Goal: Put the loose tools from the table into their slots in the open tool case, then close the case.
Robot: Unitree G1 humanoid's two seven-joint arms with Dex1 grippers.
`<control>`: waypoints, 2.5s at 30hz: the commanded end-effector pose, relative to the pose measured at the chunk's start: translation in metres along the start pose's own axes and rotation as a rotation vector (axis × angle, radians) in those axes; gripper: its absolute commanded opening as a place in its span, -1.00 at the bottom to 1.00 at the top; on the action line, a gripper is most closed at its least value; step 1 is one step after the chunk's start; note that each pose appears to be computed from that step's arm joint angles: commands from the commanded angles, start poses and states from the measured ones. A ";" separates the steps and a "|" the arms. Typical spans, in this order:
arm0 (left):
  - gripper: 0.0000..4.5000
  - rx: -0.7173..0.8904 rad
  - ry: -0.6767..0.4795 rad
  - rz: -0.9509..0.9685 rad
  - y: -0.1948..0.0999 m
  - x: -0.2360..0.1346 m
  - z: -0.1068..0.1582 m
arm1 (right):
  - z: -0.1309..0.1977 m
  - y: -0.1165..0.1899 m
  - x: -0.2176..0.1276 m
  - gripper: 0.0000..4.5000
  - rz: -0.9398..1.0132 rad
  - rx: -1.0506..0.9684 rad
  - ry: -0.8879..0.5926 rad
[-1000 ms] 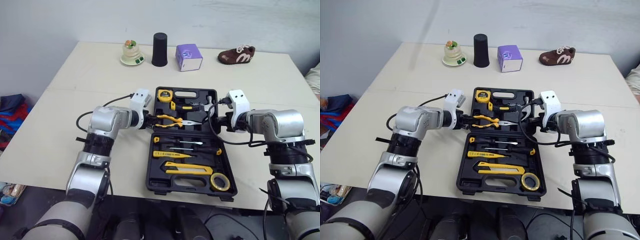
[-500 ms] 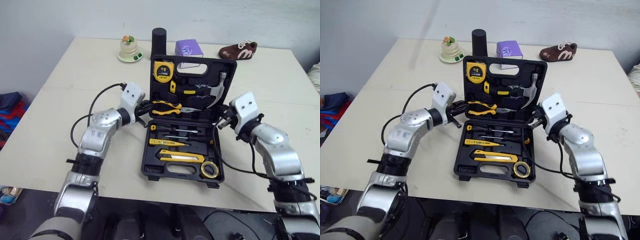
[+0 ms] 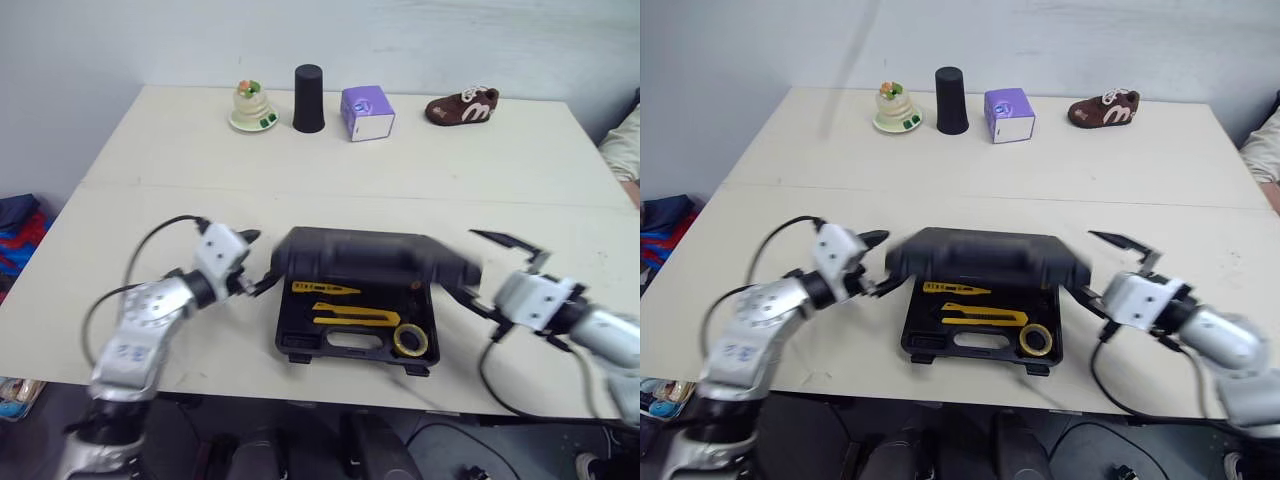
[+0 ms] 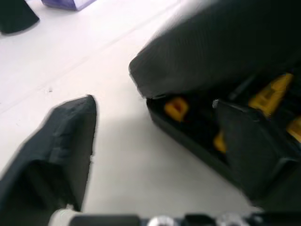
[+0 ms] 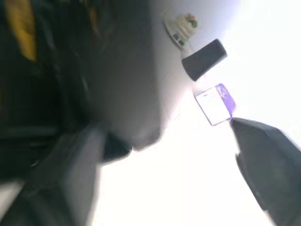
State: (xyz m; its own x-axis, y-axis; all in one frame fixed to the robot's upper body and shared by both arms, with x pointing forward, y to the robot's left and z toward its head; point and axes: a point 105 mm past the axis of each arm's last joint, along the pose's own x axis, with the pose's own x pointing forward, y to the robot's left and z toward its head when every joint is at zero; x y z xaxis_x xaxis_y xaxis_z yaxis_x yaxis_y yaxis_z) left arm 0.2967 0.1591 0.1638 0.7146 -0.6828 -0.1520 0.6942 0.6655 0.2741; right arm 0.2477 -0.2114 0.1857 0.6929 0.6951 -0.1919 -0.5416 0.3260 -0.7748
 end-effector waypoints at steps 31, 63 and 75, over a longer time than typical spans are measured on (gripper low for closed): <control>-0.99 -0.092 0.122 -0.202 0.048 0.123 0.006 | -0.015 0.108 -0.010 -1.00 0.739 0.867 0.108; -0.99 0.120 0.223 -0.651 -0.030 0.051 -0.016 | -0.064 0.027 0.001 -1.00 0.553 0.680 0.243; -0.99 0.140 -0.131 -0.809 -0.075 0.124 0.093 | -0.072 0.031 -0.021 -1.00 0.310 0.723 0.300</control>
State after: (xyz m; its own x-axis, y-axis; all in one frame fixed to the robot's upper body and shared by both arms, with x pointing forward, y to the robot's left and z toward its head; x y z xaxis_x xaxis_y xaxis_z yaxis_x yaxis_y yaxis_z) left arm 0.3252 0.0125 0.2172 0.0095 -0.9729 -0.2308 0.9723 -0.0449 0.2295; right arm 0.2509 -0.2624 0.1146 0.4604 0.6631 -0.5902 -0.8472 0.5268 -0.0689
